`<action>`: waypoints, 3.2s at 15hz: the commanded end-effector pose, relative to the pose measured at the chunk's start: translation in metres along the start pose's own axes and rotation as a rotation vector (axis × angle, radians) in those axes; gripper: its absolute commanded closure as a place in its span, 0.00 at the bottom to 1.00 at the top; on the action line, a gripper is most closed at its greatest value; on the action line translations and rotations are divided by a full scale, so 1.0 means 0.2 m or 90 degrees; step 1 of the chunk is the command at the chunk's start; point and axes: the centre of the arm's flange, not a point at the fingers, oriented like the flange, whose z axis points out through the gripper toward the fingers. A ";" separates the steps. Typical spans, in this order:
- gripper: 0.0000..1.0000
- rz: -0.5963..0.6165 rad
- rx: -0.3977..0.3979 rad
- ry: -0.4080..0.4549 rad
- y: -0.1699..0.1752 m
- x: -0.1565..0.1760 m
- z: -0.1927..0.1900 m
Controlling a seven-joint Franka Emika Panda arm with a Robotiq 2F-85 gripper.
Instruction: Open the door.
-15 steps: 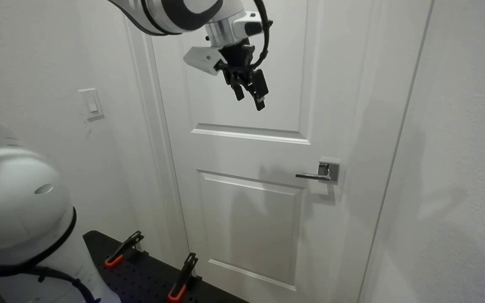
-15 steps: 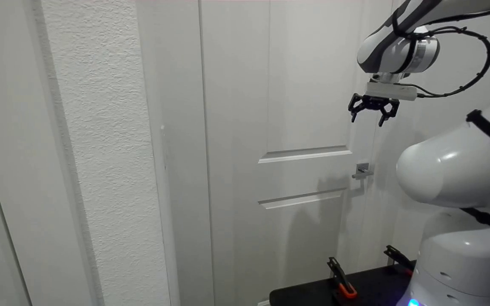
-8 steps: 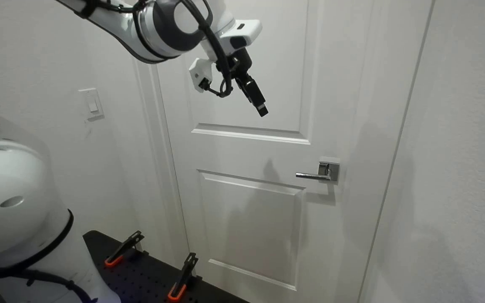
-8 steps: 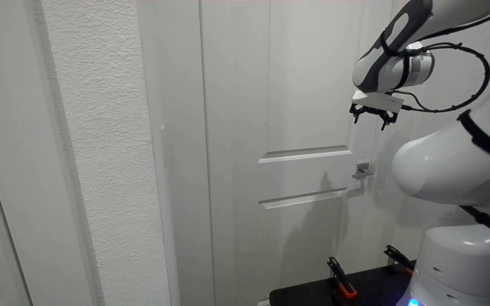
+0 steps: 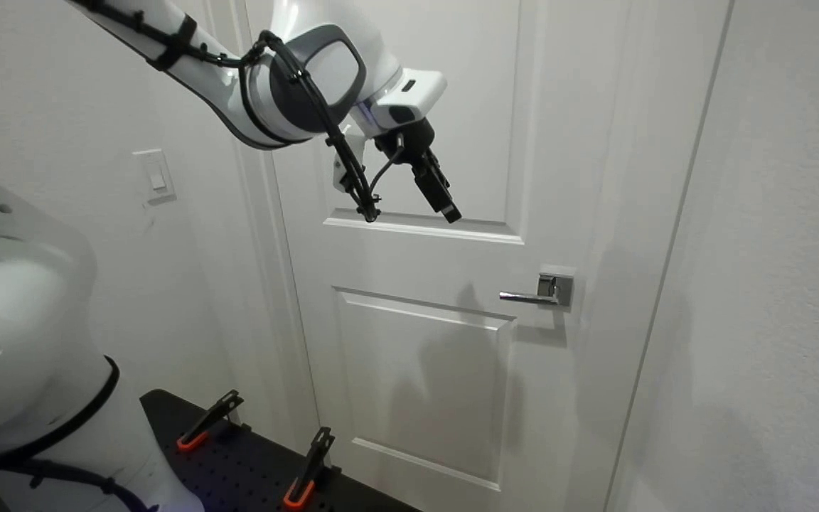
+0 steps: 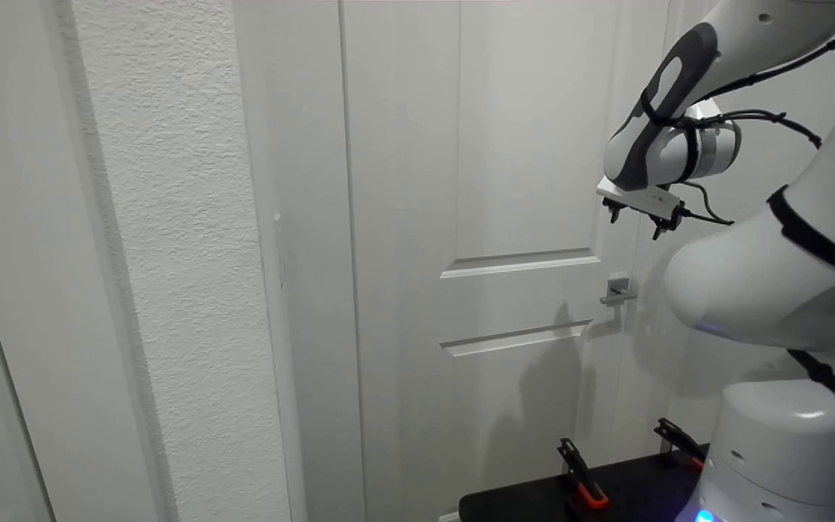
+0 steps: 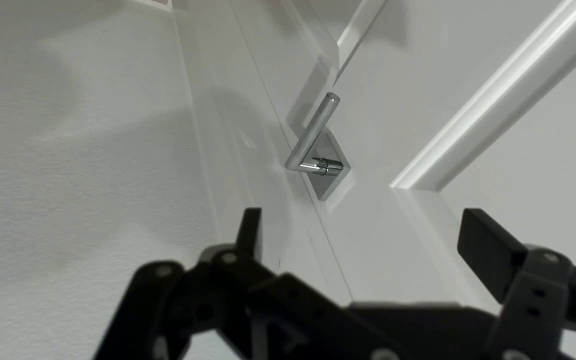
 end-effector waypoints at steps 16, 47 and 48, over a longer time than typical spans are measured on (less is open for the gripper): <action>0.00 0.016 0.003 0.031 0.01 0.09 0.67; 0.00 0.046 0.031 0.012 -0.14 -0.03 1.43; 0.00 0.046 0.028 0.015 -0.15 -0.04 1.46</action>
